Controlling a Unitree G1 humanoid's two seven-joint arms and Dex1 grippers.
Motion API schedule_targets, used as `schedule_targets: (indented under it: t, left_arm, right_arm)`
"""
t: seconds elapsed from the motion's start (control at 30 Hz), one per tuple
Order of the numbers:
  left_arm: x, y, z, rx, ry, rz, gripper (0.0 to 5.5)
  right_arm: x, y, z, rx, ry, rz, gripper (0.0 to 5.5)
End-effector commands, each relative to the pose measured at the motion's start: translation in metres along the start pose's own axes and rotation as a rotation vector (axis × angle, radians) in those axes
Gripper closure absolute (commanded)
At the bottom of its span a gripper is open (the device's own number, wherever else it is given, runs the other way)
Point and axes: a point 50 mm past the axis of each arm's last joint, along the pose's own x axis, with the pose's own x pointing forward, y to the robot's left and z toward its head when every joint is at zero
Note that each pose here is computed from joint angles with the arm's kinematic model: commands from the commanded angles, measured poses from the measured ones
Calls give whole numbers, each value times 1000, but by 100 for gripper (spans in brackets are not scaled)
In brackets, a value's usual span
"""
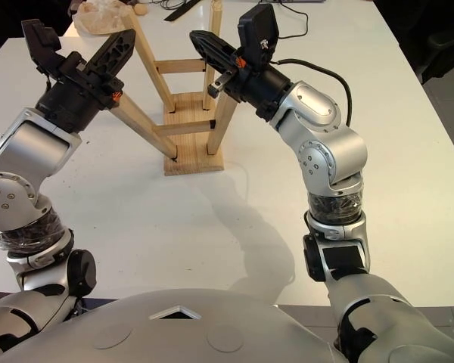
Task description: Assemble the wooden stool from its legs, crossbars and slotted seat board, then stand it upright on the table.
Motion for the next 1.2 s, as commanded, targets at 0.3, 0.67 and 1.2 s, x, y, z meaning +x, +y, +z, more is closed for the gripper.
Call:
schedule_targets:
  t: [0.3, 0.67, 1.2]
  left_arm:
    - [-23, 6, 81, -91, -368, -83, 545]
    - [-123, 120, -29, 138, 306, 268, 545]
    - [-106, 107, -140, 211, 736, 96, 545]
  right_arm:
    - [-24, -64, 36, 120, -161, -194, 550]
    - [-42, -73, -99, -149, 387, -142, 550]
    - [-22, -16, -106, -74, 350, 421, 550]
